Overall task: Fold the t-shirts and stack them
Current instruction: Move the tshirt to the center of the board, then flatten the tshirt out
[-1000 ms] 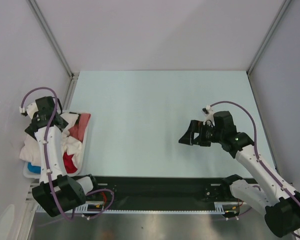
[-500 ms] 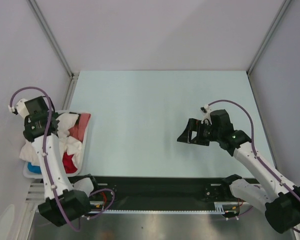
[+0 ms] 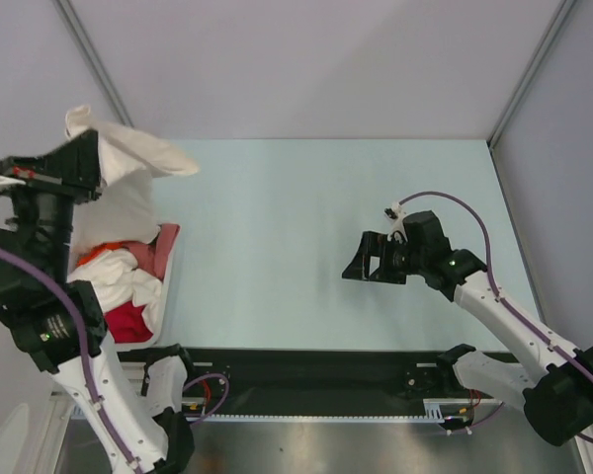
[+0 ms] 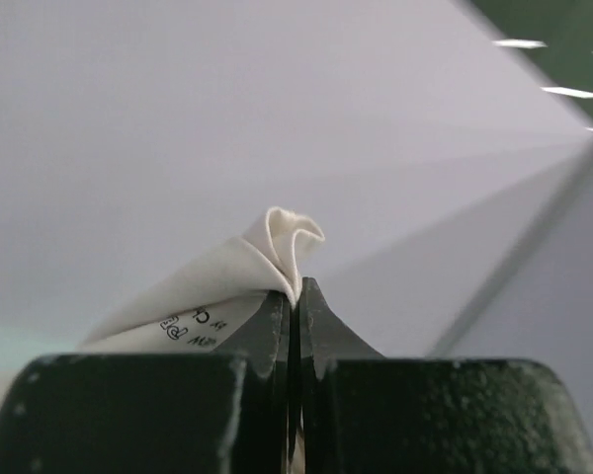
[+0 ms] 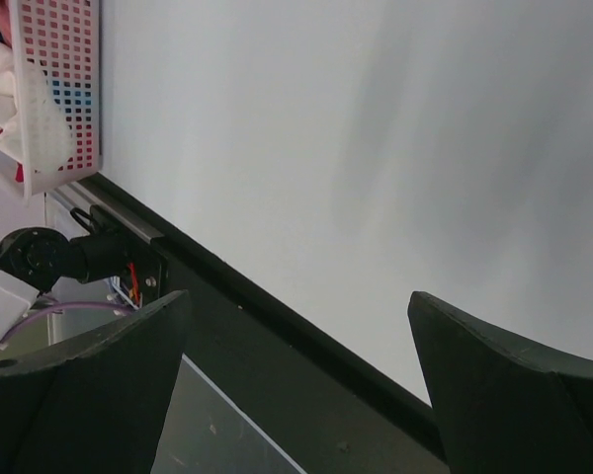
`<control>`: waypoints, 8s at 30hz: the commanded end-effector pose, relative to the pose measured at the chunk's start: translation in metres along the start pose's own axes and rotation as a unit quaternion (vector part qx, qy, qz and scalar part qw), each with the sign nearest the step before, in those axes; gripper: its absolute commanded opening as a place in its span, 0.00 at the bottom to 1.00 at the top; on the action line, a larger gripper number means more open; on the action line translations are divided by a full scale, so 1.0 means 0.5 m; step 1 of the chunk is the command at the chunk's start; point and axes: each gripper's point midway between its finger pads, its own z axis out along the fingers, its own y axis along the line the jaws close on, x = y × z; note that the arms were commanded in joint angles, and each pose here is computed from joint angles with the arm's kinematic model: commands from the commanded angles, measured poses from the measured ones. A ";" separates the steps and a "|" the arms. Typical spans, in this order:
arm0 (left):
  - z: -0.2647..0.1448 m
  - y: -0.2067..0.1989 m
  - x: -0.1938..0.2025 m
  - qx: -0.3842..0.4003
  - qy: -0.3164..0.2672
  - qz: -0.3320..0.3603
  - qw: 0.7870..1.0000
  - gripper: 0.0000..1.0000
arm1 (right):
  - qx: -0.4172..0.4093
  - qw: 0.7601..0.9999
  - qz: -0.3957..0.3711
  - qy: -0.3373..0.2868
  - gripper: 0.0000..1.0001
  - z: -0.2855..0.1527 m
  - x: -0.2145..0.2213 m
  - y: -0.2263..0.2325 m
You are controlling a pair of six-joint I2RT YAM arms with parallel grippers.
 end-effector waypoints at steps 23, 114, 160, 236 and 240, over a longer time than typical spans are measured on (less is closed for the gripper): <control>0.114 -0.477 0.332 0.363 0.318 -0.107 0.869 0.00 | 0.058 0.990 -0.038 -0.121 1.00 -0.089 -0.094 0.023; 0.291 0.123 0.575 -0.124 0.345 0.257 0.894 0.00 | 0.308 0.875 -0.006 -0.373 0.00 -0.388 -0.345 -0.096; -0.206 0.230 1.107 -0.089 0.617 0.023 0.782 0.50 | 0.208 0.959 -0.013 -0.190 0.00 -0.180 -0.098 -0.113; -0.299 0.105 0.936 0.053 0.583 -0.144 0.797 0.50 | 0.111 0.990 -0.084 0.003 0.13 0.043 0.048 -0.024; -0.295 0.133 0.960 0.020 0.592 -0.123 0.796 0.47 | 0.077 0.989 -0.116 0.056 0.38 0.091 0.104 0.029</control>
